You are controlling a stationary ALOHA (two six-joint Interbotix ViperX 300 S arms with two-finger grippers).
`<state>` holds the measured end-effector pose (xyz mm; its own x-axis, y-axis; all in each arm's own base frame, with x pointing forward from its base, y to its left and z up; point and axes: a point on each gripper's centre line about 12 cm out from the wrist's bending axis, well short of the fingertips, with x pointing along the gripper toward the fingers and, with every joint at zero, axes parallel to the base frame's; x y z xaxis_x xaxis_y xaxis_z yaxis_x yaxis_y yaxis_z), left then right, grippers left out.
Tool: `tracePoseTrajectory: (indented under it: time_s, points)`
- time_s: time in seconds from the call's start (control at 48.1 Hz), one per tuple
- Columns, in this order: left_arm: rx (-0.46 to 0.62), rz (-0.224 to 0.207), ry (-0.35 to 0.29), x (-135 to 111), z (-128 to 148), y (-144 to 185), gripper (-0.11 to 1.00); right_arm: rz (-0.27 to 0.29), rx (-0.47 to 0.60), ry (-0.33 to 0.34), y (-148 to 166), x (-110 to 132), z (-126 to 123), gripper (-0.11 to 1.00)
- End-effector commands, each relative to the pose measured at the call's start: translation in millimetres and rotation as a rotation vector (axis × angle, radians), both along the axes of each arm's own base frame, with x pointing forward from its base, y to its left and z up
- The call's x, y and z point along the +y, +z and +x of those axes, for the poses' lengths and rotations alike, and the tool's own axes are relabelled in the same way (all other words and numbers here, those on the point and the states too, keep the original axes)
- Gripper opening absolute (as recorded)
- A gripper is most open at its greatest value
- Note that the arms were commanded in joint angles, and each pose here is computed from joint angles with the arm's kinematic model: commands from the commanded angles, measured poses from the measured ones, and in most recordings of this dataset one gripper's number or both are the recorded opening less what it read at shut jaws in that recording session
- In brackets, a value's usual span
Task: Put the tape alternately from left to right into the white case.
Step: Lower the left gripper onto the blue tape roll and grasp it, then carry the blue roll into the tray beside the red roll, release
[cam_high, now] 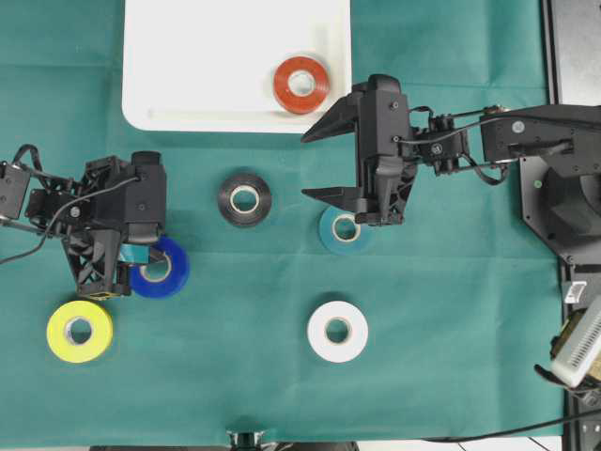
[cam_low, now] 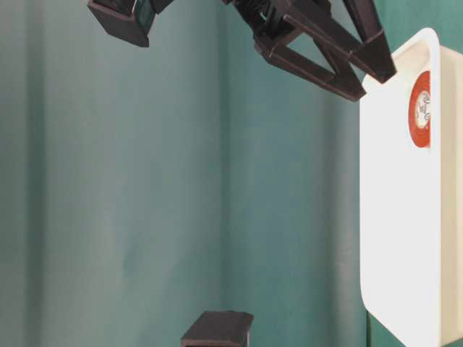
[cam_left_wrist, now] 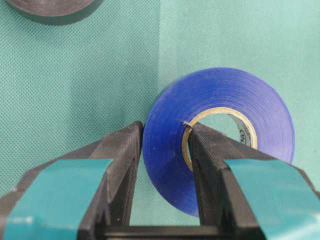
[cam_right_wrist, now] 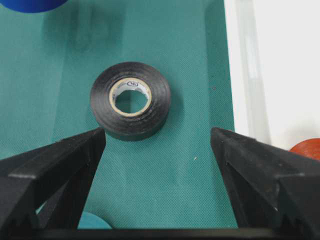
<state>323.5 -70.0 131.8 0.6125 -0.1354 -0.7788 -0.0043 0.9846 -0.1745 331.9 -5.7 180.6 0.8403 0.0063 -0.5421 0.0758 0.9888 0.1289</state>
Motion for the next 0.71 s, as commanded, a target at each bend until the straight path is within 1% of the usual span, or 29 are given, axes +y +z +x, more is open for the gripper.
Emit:
tracePoseTrajectory:
  time_s: [0.0, 0.208, 0.312, 0.478, 0.686]
  points:
    - [-0.044, -0.006, 0.0, 0.2, 4.1, 13.5, 0.28, 0.002, -0.026, 0.003, 6.5, 0.8, 2.0, 0.81]
    - [-0.069, -0.005, 0.055, 19.7, 9.5, 21.6, 0.28, 0.002, -0.027, 0.003, 7.0, 0.7, 2.3, 0.81]
    - [-0.083, 0.006, 0.081, 33.0, 10.9, 25.7, 0.28, 0.002, -0.026, 0.003, 6.5, 0.8, 2.0, 0.81]
    - [-0.11, 0.037, 0.113, 55.1, 15.1, 33.3, 0.28, 0.001, -0.024, 0.003, 6.4, 0.7, 1.9, 0.81]
    - [-0.149, 0.092, 0.121, 77.6, 25.0, 44.7, 0.28, 0.002, -0.024, 0.002, 6.4, 0.7, 1.9, 0.81]
